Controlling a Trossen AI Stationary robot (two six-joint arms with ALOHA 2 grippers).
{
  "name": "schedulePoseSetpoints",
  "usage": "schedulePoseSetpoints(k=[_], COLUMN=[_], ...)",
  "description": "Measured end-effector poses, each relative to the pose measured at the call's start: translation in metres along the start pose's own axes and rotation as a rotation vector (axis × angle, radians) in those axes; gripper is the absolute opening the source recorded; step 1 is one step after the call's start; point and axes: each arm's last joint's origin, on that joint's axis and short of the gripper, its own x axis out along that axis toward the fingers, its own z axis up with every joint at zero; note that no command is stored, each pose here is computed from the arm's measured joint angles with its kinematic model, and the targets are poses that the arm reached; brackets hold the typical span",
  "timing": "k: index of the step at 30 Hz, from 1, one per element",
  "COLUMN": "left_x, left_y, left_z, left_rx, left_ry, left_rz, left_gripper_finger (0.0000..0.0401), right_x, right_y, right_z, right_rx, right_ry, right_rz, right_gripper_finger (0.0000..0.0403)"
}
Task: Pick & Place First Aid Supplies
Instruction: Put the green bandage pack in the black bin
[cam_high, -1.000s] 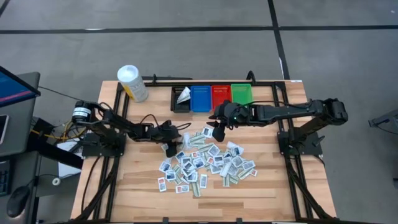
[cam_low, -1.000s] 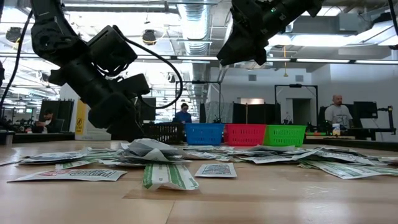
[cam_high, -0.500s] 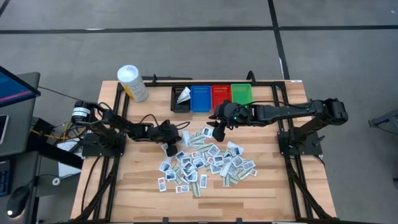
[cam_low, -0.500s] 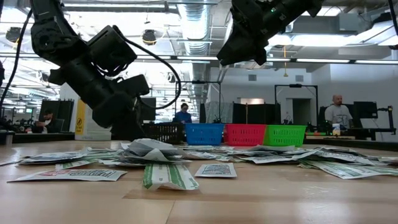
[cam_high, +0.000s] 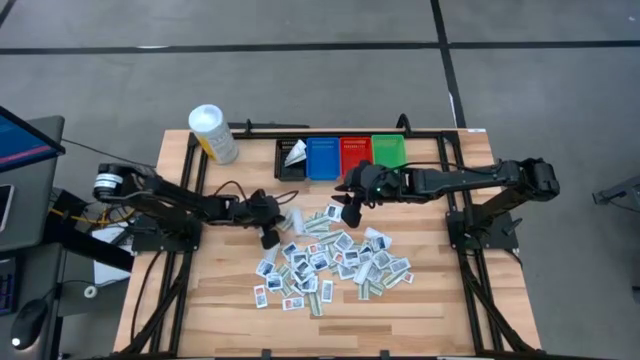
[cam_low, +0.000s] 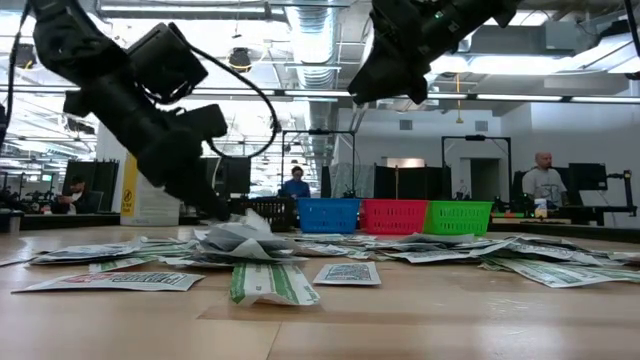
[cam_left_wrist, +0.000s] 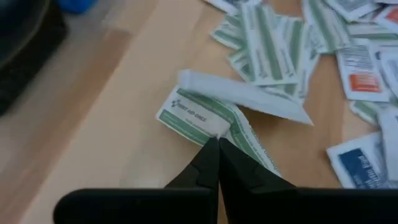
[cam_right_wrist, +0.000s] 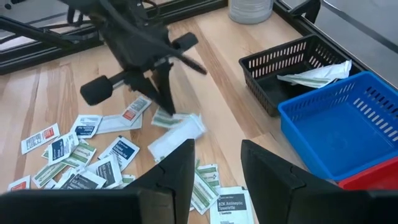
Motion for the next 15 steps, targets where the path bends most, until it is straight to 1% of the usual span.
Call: schedulePoseSetpoints(k=[2,7,13,15], left_x=[-0.005,-0.016,-0.033,-0.042], left_y=[0.003,0.005,0.007,0.008], left_z=[0.002,0.011,0.024,0.03], left_rx=[-0.006,-0.023,-0.052,-0.07], left_ry=[-0.007,-0.079,-0.189,-0.246], left_rz=[0.013,0.031,0.051,0.058], left_gripper_finger=[0.0004,0.0004,0.0004,0.0004], right_x=[0.0,0.0,0.0,0.0], right_y=[0.0,0.0,0.0,0.0], right_z=[0.002,0.003,0.003,0.003], right_rx=[0.003,0.005,0.005,0.005], right_ry=[-0.017,-0.027,-0.026,-0.026], right_rz=[0.004,0.006,0.006,0.006], right_gripper_finger=[0.0126,0.0126,0.0126,0.0126])
